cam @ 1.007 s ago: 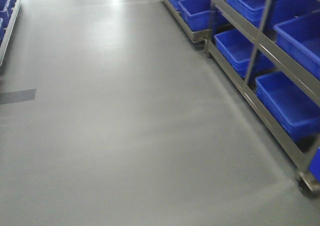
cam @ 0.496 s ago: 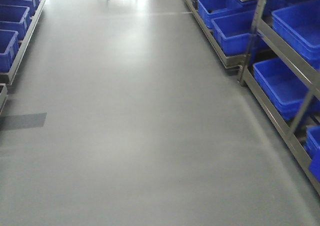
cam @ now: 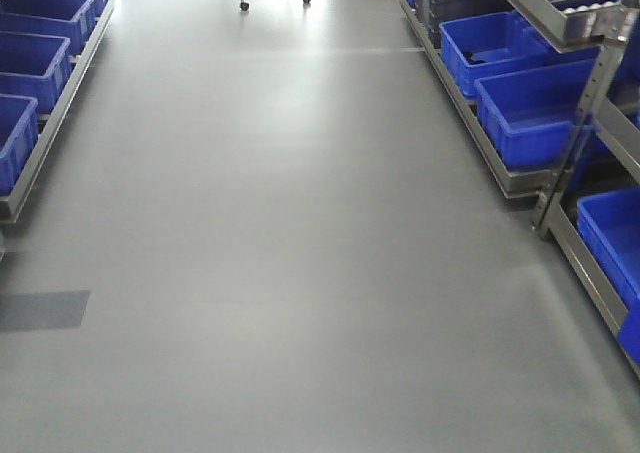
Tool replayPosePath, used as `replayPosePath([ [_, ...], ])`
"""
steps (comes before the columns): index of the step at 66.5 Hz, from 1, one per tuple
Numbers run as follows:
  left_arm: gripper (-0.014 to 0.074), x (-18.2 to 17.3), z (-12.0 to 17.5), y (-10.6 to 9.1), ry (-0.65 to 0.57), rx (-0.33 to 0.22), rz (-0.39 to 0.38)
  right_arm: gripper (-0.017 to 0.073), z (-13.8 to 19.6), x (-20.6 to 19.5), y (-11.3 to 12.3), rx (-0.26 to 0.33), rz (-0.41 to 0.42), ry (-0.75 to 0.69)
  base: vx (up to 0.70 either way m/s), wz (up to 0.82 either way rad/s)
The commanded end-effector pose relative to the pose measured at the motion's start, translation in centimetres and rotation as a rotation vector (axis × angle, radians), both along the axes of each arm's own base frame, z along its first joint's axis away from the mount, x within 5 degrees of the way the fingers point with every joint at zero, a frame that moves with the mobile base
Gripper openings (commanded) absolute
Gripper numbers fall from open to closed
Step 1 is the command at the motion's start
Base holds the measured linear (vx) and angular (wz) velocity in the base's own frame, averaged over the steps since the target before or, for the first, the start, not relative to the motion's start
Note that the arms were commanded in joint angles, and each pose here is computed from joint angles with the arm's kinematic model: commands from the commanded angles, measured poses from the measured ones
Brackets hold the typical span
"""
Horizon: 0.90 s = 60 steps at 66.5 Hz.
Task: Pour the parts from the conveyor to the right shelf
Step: 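Turn into the aisle and approach the shelf of blue bins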
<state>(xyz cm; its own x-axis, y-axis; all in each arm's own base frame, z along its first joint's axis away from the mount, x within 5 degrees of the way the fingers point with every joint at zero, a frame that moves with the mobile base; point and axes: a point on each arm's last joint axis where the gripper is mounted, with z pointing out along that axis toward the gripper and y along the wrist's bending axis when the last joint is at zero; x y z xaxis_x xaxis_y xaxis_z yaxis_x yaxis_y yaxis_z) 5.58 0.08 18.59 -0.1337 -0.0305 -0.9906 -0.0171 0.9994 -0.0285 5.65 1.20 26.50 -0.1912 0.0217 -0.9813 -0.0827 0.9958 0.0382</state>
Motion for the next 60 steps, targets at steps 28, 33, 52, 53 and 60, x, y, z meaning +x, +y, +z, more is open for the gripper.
replayPosePath([
  [28,-0.0006,-0.09,1.44,-0.05,-0.11,-0.015,-0.007,-0.0005,1.37,0.2,-0.26,0.013,-0.03,-0.072,0.56,0.17],
  [33,-0.0006,-0.09,1.44,-0.05,-0.11,-0.015,-0.007,-0.0005,1.37,0.2,-0.26,0.013,-0.03,-0.072,0.44,0.53],
  [52,-0.0006,-0.09,1.44,-0.05,-0.11,-0.015,-0.007,-0.0005,1.37,0.2,-0.26,0.013,-0.03,-0.072,0.35,0.82],
  [53,-0.0006,-0.09,1.44,-0.05,-0.11,-0.015,-0.007,-0.0005,1.37,0.2,-0.26,0.013,-0.03,-0.072,0.28,1.06],
  [60,-0.0006,-0.09,1.43,-0.05,-0.109,-0.015,-0.007,-0.0005,1.37,0.2,-0.26,0.013,-0.03,-0.072,0.27,1.1],
])
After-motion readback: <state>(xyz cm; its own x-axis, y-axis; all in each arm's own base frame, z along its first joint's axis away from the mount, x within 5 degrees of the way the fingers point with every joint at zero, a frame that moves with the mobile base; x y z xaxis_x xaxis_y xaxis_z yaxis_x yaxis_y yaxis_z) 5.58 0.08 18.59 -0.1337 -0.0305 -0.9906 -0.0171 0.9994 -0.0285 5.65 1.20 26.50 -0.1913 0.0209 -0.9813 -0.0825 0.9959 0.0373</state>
